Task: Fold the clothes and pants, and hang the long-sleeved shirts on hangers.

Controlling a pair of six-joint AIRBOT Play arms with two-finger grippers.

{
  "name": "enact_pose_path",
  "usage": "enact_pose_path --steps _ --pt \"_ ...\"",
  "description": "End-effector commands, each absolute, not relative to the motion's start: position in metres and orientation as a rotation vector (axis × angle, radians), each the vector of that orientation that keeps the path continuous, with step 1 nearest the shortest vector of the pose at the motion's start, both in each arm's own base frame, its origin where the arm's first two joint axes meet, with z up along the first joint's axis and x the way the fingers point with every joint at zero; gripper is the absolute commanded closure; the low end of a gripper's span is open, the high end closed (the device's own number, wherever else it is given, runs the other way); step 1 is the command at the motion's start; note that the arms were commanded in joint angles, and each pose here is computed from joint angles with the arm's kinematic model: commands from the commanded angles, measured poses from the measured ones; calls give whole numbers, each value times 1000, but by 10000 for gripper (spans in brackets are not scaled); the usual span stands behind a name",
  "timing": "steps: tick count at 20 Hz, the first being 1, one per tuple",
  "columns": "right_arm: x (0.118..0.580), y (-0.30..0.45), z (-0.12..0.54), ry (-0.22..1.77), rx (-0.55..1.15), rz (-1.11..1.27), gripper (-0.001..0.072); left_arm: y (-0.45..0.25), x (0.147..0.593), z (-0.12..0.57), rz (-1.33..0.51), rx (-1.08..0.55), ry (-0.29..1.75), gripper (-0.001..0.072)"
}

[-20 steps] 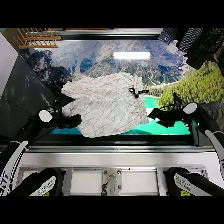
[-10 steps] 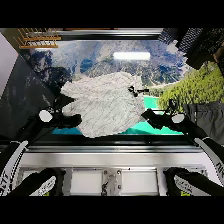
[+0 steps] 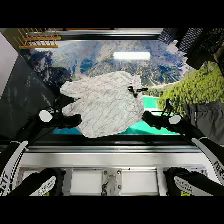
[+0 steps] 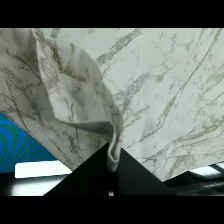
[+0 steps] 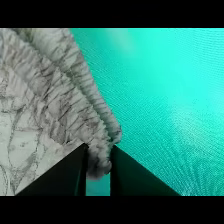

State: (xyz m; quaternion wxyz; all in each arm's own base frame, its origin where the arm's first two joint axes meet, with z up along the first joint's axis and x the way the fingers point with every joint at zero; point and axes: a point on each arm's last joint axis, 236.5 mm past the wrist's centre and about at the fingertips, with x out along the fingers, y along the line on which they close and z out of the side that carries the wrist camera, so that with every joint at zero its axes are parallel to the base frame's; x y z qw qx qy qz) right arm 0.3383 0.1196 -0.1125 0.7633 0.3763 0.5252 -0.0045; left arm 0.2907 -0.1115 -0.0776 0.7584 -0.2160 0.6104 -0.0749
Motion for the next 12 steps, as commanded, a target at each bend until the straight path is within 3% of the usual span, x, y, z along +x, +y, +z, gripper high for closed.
enact_pose_path --steps 1,3,6,9,12 --pt "341 119 -111 1129 806 -3 635 -112 291 -77 -164 -469 1329 702" --pt "345 118 -105 1108 767 24 696 -111 293 -76 -164 -469 1323 703" --pt "367 118 -56 1023 590 142 697 -96 322 -38 -159 -491 1242 702" --pt "390 113 49 878 339 266 696 -64 372 84 -164 -485 931 702" --pt "388 107 179 676 191 321 696 -40 374 253 -175 -425 530 703"
